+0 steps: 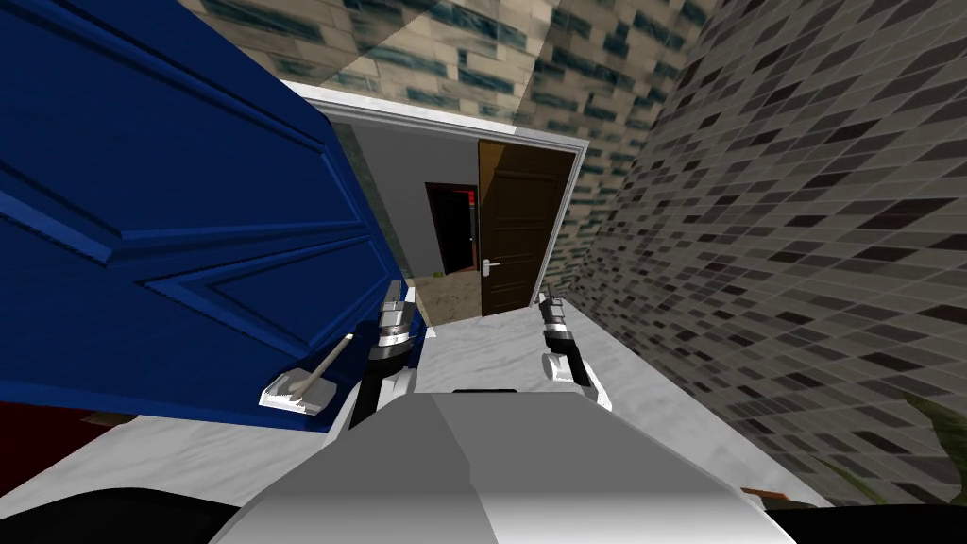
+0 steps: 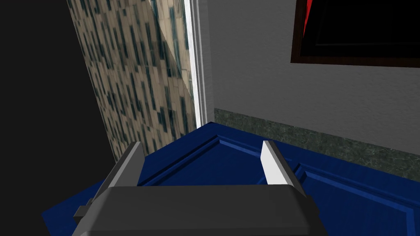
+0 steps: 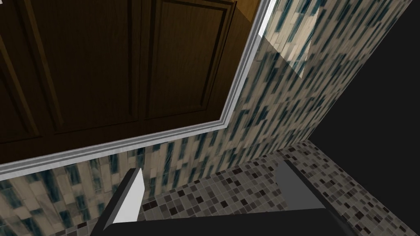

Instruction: Pull the door open

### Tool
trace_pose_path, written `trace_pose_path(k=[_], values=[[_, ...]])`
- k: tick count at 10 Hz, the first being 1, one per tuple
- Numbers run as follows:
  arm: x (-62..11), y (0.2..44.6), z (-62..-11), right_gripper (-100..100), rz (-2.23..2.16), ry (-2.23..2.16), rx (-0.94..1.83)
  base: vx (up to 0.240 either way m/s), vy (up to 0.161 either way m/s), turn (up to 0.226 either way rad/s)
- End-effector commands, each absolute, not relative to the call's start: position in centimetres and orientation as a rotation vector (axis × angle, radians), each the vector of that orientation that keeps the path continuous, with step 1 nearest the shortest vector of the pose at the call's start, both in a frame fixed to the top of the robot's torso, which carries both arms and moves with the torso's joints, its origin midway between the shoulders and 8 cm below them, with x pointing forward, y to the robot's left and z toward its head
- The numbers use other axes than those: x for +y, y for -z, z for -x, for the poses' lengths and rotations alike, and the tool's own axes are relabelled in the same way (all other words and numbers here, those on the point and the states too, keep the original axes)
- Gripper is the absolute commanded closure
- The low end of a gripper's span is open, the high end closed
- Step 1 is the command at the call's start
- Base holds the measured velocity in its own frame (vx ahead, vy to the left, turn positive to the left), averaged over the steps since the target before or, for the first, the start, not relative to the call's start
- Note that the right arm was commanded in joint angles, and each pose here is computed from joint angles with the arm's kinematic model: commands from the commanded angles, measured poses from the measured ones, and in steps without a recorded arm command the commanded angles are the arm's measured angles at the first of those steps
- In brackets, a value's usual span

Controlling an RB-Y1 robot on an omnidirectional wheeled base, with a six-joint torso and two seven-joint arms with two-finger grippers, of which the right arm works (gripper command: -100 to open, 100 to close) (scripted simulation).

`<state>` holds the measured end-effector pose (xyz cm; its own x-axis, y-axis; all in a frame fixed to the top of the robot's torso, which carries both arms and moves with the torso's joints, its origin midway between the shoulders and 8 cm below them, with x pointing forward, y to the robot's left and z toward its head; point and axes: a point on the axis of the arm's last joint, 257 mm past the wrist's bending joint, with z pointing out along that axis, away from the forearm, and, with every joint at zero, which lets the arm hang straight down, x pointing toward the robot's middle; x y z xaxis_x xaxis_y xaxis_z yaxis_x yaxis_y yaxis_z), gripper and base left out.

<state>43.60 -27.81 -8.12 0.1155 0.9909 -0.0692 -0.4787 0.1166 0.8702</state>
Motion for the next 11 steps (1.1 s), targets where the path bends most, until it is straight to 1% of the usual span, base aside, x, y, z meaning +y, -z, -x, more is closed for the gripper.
trace_pose_path(k=[1, 11], values=[[-27.6, 9.4, -44.4, -100, -0.828, -1.276, 0.834, 0.097, 0.016, 0.081], [-27.7, 16.4, -49.6, -100, -0.943, -1.29, 0.969, 0.101, 0.0, 0.083]])
